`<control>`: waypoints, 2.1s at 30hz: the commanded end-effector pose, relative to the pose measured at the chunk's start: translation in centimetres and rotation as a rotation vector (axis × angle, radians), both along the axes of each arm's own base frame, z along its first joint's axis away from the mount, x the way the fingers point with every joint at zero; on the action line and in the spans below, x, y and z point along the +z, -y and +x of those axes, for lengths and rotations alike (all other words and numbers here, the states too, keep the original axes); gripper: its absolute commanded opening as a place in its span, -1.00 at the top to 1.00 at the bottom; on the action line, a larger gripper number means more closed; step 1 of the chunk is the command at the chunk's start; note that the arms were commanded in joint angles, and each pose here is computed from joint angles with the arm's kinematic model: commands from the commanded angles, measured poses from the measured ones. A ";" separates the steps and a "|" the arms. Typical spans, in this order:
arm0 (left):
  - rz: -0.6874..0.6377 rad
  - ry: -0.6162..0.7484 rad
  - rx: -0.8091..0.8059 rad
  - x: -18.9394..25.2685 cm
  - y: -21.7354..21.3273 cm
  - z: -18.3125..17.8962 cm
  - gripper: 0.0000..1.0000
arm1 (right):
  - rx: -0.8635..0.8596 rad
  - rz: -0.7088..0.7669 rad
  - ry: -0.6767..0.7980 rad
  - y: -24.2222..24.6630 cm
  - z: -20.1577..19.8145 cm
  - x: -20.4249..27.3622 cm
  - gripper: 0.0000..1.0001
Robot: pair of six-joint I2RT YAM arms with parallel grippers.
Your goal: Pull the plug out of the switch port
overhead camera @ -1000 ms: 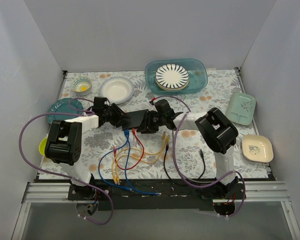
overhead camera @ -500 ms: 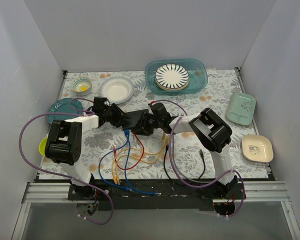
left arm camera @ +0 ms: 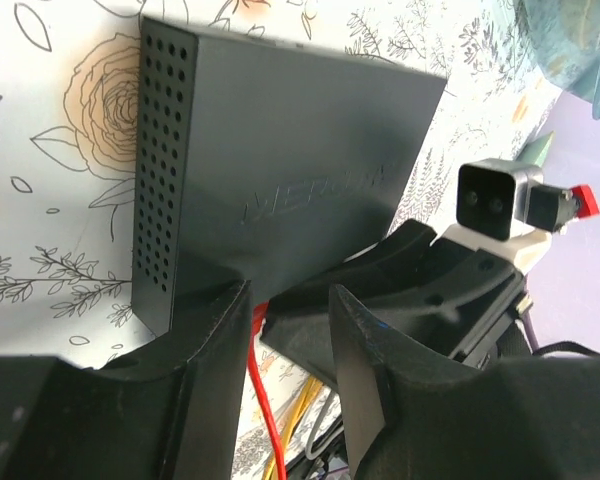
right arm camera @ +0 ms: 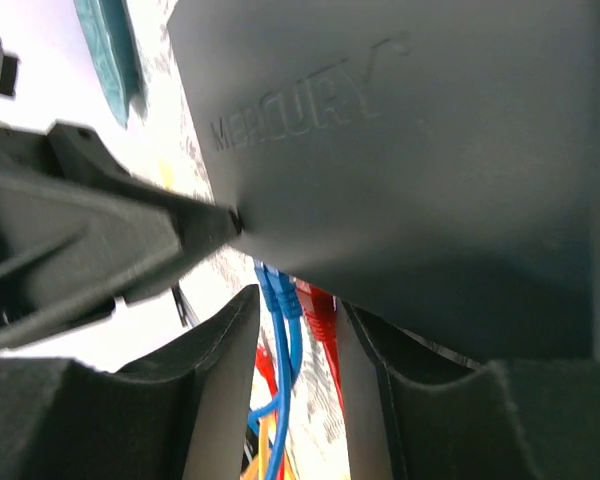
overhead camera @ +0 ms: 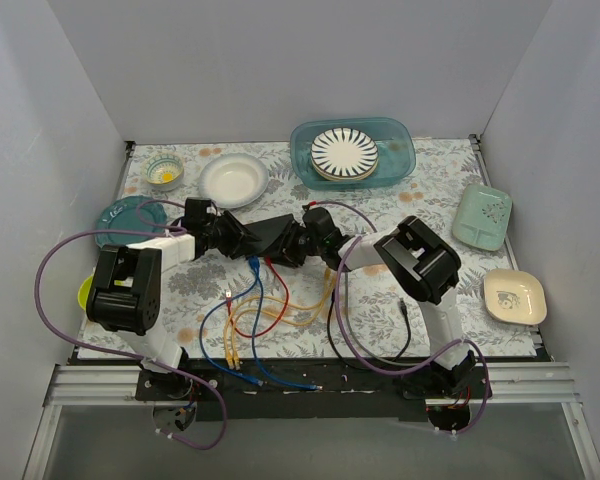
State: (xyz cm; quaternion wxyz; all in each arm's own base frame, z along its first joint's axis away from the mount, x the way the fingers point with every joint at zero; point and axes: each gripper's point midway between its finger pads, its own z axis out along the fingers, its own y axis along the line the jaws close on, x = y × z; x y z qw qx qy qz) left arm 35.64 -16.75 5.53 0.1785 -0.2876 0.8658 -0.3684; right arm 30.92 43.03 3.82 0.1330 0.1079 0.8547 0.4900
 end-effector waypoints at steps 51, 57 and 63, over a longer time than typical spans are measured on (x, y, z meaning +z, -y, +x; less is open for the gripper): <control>0.007 -0.029 0.035 -0.8 -1.4 -0.9 0.26 | 0.090 -0.735 0.132 19.2 -4.6 -4.9 0.97; -0.006 -0.014 0.063 -0.3 -1.6 -0.9 0.19 | 0.069 -0.825 0.308 21.0 -2.5 -0.1 0.36; -0.001 0.042 0.146 2.3 -2.4 -0.2 0.05 | -0.037 -0.714 0.535 14.6 6.7 9.2 -0.07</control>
